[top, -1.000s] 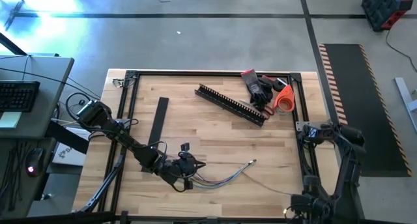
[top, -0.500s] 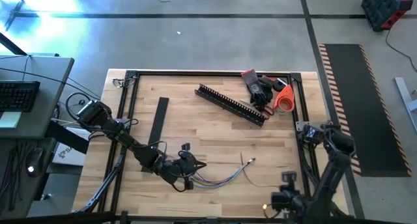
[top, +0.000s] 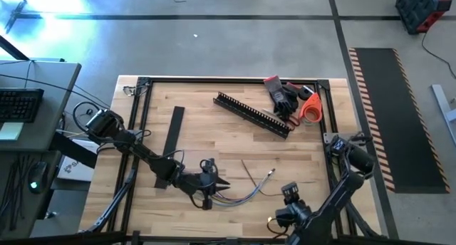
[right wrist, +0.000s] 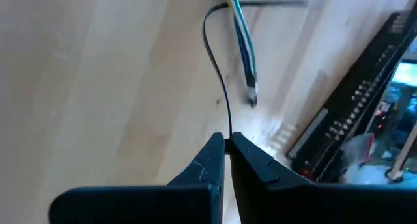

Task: Ziptie cables
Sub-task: Wrap the black zip tie on the cables

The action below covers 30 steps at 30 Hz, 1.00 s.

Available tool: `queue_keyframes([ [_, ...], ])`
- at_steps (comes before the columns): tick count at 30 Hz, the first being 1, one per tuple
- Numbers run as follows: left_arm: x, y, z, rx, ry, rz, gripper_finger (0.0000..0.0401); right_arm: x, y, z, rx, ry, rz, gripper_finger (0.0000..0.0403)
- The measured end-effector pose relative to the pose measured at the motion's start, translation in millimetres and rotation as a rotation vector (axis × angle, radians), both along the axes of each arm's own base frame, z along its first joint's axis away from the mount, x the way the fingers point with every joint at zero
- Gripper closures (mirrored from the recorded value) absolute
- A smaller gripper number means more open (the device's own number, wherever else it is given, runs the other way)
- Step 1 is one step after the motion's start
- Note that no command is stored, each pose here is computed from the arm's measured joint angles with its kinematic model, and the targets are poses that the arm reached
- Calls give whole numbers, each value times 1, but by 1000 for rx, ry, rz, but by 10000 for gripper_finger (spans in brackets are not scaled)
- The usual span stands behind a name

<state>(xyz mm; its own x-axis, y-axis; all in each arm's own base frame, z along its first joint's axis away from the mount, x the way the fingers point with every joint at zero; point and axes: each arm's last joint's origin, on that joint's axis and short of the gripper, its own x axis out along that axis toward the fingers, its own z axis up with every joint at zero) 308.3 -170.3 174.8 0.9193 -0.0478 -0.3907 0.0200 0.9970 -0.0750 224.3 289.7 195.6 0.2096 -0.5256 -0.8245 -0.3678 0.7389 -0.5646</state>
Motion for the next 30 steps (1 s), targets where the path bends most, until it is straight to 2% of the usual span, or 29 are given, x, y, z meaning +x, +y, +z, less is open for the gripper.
queue_keyframes([
  [4, 3, 4, -9, 1, 46, -28, 296, 8, 5, -7, 43, -19, 41, 403],
  [8, 0, 4, -13, 19, 102, -48, 275, 18, 15, -30, 64, -23, 85, 403],
  [15, 1, -5, -12, 24, 94, -111, 272, 24, 15, -67, -51, 57, 138, 403],
  [18, 4, -9, -11, 18, 72, -120, 272, 26, 14, -70, -134, 40, 198, 403],
  [22, 4, -6, -19, 39, 113, -101, 272, 31, 8, -72, -201, 21, 217, 403],
  [27, 4, -7, -19, 37, 102, -59, 272, 49, 7, -71, -110, -26, 218, 403],
  [30, 2, -9, -19, 71, 131, -43, 273, 62, 9, -69, -29, -56, 218, 403],
])
